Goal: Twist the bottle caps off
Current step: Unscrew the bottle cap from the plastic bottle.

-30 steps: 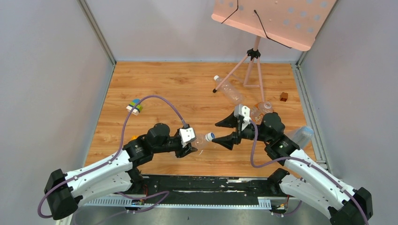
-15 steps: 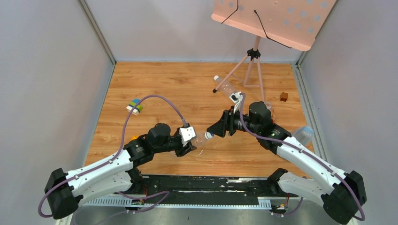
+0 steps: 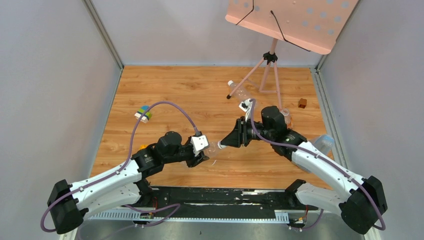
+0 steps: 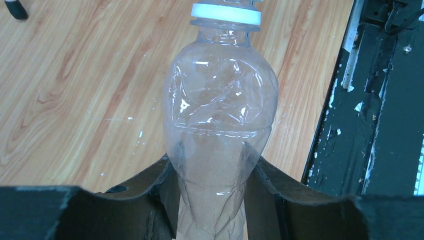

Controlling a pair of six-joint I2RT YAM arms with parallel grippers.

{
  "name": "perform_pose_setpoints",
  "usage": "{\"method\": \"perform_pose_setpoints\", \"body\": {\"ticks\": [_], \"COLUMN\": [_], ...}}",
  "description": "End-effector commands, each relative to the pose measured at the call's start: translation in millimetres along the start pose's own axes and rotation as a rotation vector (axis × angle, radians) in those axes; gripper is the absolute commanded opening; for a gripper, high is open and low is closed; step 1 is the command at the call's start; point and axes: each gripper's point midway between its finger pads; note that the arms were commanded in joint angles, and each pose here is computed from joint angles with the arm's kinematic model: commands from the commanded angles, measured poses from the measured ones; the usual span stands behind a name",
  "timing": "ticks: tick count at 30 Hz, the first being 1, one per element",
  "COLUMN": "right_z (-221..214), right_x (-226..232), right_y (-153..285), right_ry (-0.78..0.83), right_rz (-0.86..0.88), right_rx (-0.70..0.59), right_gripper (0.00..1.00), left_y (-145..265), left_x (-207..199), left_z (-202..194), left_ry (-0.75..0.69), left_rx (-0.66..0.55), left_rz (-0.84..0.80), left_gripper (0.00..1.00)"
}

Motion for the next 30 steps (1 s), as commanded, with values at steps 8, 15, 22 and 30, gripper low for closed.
{"method": "perform_pose_setpoints", "body": {"ticks": [8, 15, 22, 30], "right_z": [-7, -35, -34, -34], "right_x": [24, 19, 21, 23], "right_y": [0, 6, 5, 10], "right_ry": [0.665, 1.171, 1.117, 1.048], "right_rz": [0.306, 0.525, 0.524, 0.476], "right_rx": [0.033, -0.004, 0.069, 0.085], "right_gripper": [0.16, 0.20, 0.38, 0.49], "left_y": [1, 0, 0, 1], "left_x": [5, 2, 3, -1], "left_z": [21, 25, 25, 22], "left_ry": [-0.010, -0.007, -0.018, -0.013], "left_rx": [-0.075, -0.094, -0.101, -0.092], "left_rz": [0.010, -0.009, -0.004, -0.020], "left_gripper": [0.15, 0.15, 0.15, 0.15]}}
Point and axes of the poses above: each gripper's point midway between its finger pads, its own y axis back along the fingers, its own x axis along the line the jaws close on, z = x × y, and after that the axes turned 13 degrees about -y, right-handed
